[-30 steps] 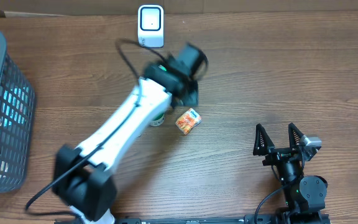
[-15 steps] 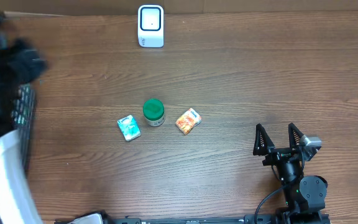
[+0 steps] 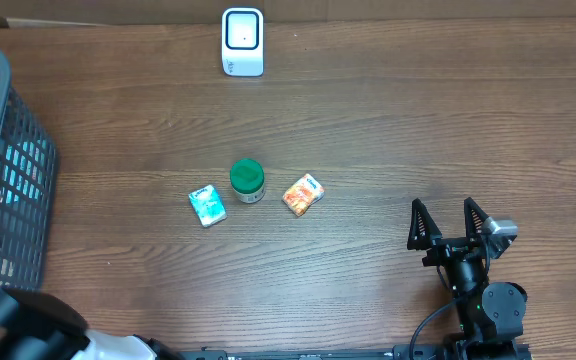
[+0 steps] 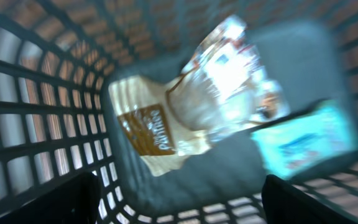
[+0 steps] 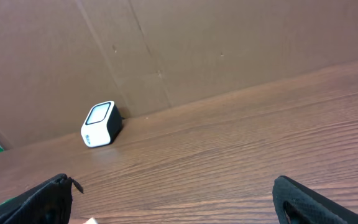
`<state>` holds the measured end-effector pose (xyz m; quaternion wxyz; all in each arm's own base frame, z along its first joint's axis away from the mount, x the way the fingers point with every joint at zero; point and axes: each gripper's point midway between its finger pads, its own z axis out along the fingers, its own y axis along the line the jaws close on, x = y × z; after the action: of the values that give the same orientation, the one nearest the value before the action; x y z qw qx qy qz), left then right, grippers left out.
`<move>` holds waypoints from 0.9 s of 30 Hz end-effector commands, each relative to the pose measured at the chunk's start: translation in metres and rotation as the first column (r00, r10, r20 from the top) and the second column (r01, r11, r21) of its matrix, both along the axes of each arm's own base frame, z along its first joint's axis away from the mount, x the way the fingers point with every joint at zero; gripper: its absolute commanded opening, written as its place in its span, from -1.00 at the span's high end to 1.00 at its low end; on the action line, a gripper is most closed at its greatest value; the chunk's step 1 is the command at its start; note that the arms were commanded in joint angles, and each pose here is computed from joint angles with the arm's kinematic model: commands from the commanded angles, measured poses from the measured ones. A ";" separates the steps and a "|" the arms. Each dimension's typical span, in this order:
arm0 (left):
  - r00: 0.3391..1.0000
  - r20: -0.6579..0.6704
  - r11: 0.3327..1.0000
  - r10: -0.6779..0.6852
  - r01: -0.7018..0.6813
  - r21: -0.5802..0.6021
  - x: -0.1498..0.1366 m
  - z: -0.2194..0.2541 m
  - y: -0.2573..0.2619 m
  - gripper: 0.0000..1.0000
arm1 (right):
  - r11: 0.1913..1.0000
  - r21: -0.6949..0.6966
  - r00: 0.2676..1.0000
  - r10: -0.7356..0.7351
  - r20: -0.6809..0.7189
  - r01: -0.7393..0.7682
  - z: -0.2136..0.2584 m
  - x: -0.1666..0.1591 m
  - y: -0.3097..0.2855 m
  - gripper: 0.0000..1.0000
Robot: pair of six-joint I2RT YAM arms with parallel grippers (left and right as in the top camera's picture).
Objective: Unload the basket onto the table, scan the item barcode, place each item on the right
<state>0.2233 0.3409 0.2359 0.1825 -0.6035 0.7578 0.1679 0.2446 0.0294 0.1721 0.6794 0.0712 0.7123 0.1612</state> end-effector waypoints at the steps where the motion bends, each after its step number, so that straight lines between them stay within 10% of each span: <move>1: 0.996 -0.073 0.998 -0.047 0.043 -0.052 -0.007 -0.029 0.011 -0.72 | 1.000 0.000 1.000 0.008 0.003 -0.008 -0.002 0.000 0.002 -1.00; 14: 0.939 -0.215 0.909 -0.267 0.172 -0.380 -0.001 -0.148 0.004 -0.72 | 1.000 0.000 1.000 0.008 0.003 -0.008 -0.002 0.000 0.002 -1.00; 27: 0.931 -0.238 0.909 -0.278 0.175 -0.379 0.003 -0.173 0.016 -0.73 | 1.000 0.000 1.000 0.008 0.003 -0.008 -0.002 0.000 0.002 -1.00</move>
<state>0.2283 0.3531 0.0731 -0.0104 -0.5112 0.8546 0.0907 0.2445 0.0294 0.1721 0.6794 0.0711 0.7123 0.1613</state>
